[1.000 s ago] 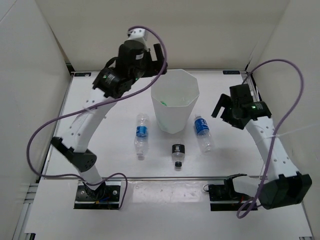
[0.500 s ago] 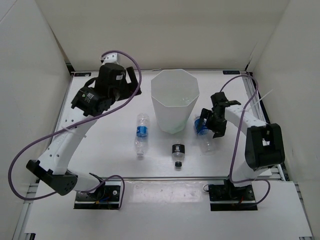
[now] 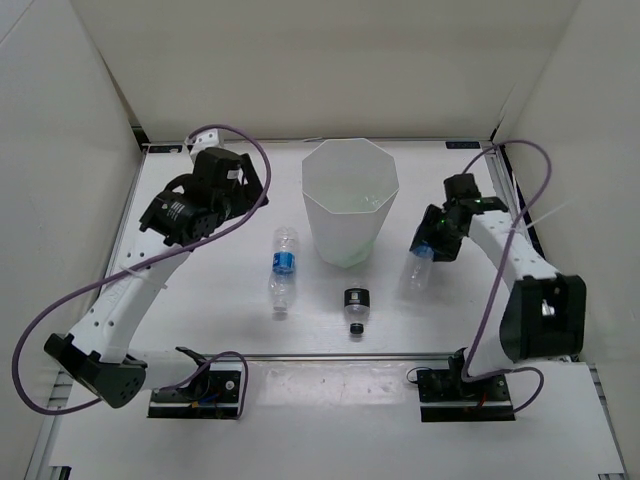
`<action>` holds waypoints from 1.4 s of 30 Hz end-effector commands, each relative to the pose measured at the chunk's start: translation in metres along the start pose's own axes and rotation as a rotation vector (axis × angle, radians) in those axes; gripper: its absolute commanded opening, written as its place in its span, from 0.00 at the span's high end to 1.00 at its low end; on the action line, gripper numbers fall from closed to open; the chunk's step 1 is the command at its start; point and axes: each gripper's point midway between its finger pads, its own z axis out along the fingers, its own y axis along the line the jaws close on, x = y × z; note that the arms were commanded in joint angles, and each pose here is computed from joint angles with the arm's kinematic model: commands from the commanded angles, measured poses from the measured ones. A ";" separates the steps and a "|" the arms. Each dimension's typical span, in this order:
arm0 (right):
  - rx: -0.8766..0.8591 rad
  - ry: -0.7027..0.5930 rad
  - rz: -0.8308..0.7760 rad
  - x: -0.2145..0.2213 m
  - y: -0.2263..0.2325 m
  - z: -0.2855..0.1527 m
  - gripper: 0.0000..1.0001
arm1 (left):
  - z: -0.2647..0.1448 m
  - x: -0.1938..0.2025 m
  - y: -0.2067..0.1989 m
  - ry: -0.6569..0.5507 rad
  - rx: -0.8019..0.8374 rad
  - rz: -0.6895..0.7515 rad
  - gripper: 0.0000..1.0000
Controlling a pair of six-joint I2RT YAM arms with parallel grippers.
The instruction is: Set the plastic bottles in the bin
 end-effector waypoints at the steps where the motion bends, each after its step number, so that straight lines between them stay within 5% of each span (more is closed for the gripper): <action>1: -0.098 -0.185 0.041 -0.034 0.024 -0.074 0.59 | 0.002 0.001 0.010 -0.025 -0.023 -0.054 0.00; 10: -0.485 -0.577 -0.031 -0.098 0.119 -0.259 0.65 | 0.045 0.066 0.036 0.205 -0.035 -0.092 0.00; 14: -0.575 -0.631 -0.184 -0.117 0.179 -0.287 0.65 | 0.060 0.087 0.030 0.254 0.017 -0.115 0.00; 18: -0.556 -0.643 -0.345 -0.109 0.228 -0.274 0.47 | 0.080 0.111 0.031 0.310 0.010 -0.107 0.00; 19: -0.555 -0.646 -0.368 -0.109 0.235 -0.272 0.19 | 0.085 0.125 0.030 0.362 0.017 -0.103 0.00; 20: -0.542 -0.621 -0.388 -0.111 0.244 -0.256 0.11 | 0.088 0.125 0.024 0.367 0.046 -0.094 0.00; 22: -0.499 -0.533 -0.382 -0.102 0.238 -0.242 0.00 | 0.090 0.132 0.013 0.408 0.101 -0.090 0.00; 32: -0.510 -0.651 -0.278 -0.106 0.188 -0.283 0.00 | 0.118 0.156 -0.006 0.473 0.137 -0.004 0.00; 42: -0.528 -0.631 -0.267 -0.094 0.169 -0.290 0.00 | 0.142 0.196 0.008 0.555 0.075 0.072 0.00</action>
